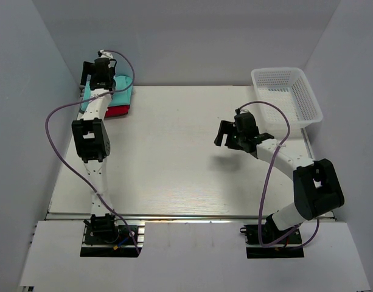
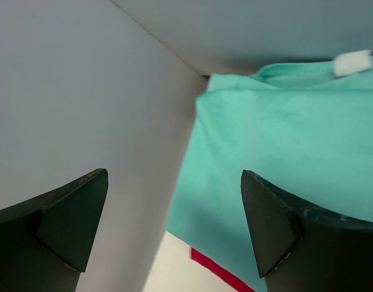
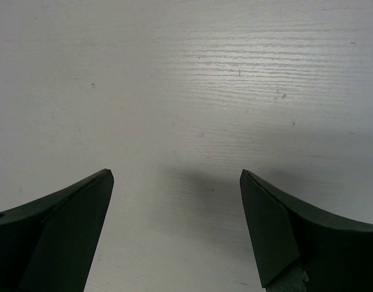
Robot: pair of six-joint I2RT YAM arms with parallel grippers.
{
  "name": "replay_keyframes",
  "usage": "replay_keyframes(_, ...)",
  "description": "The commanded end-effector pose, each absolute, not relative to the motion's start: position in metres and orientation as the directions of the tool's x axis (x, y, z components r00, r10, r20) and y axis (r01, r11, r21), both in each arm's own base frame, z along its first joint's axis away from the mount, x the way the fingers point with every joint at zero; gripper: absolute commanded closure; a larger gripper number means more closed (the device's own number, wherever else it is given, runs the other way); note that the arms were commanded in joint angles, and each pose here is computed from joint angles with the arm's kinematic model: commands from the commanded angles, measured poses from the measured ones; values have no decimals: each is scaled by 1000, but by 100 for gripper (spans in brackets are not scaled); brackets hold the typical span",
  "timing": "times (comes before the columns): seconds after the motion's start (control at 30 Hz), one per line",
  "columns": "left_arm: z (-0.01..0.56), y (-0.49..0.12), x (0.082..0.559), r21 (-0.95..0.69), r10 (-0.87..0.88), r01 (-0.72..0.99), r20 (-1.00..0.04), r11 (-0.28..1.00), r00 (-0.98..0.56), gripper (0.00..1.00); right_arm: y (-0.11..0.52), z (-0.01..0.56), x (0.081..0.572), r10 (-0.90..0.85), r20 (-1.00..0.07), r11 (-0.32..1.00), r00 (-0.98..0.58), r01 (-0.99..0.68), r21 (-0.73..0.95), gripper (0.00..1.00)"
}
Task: Fold and stack the t-shirts
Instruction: Put the neatly folded tshirt into the corner of the board with the left arm
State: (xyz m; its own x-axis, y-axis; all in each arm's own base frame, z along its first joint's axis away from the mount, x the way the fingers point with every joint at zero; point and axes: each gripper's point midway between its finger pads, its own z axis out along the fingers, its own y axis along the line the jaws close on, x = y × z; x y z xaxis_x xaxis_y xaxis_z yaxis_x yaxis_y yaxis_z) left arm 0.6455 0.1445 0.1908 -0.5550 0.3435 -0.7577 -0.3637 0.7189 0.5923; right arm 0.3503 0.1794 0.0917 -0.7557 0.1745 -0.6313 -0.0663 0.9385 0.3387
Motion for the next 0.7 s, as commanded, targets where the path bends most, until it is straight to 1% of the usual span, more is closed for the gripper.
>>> replay_keyframes(0.0,268,118,629,421,251,-377,-870,825,-425,0,185,116,353,176,-679,925,-713,-116,362,10)
replay_keyframes(0.03,262,112,620,396,215,-346,-862,850,-459,0,185,123,350,180,-692,921,-699,-127,368,10)
replay_keyframes(0.07,279,99,613,302,147,-336,-897,892,-416,0,185,122,348,179,-695,918,-696,-136,373,10)
replay_keyframes(0.13,281,78,597,215,72,-294,-900,931,-430,0,185,130,345,190,-711,907,-677,-157,391,10)
replay_keyframes(0.17,261,59,585,156,38,-208,-876,966,-480,0,185,140,343,199,-730,901,-654,-170,399,10)
replay_keyframes(0.2,286,51,569,77,-25,-214,-900,974,-436,0,184,131,336,196,-719,900,-667,-169,402,10)
replay_keyframes(0.23,255,32,553,47,-50,-182,-868,982,-494,0,188,133,332,200,-712,884,-673,-188,427,10)
replay_keyframes(0.27,256,23,545,-5,-82,-158,-872,987,-483,0,189,141,329,206,-727,877,-655,-205,434,10)
replay_keyframes(0.3,251,8,533,-67,-139,-162,-860,985,-491,0,189,133,321,198,-713,872,-673,-210,441,10)
replay_keyframes(0.33,238,-8,508,-87,-148,-140,-836,986,-528,0,189,132,317,196,-709,868,-678,-216,446,10)
replay_keyframes(0.37,233,-20,498,-109,-160,-125,-831,986,-532,0,189,140,313,197,-722,862,-663,-234,450,10)
replay_keyframes(0.4,226,-30,485,-125,-171,-120,-821,985,-545,0,187,133,307,189,-711,862,-677,-232,451,10)
replay_keyframes(0.43,195,-51,462,-127,-157,-92,-782,988,-603,0,184,132,301,189,-714,863,-674,-233,448,10)
replay_keyframes(0.47,206,-63,448,-149,-156,-60,-798,987,-582,0,180,125,295,182,-706,867,-684,-227,444,10)
replay_keyframes(0.5,204,-73,437,-150,-141,-34,-799,988,-584,0,179,132,293,182,-722,864,-668,-243,441,10)
replay_keyframes(0.53,183,-96,416,-170,-137,-8,-765,985,-629,0,176,132,286,180,-731,865,-658,-248,436,10)
replay_keyframes(0.57,192,-110,401,-194,-133,34,-779,980,-613,0,173,125,283,170,-730,870,-661,-247,427,10)
replay_keyframes(0.6,193,-122,392,-208,-129,64,-788,976,-602,0,171,134,281,181,-748,865,-639,-258,430,10)
replay_keyframes(0.63,174,-132,374,-210,-109,87,-769,974,-629,0,169,125,276,170,-742,870,-648,-255,422,10)
replay_keyframes(0.67,173,-154,359,-211,-77,142,-776,967,-626,0,167,125,274,172,-744,872,-645,-251,420,10)
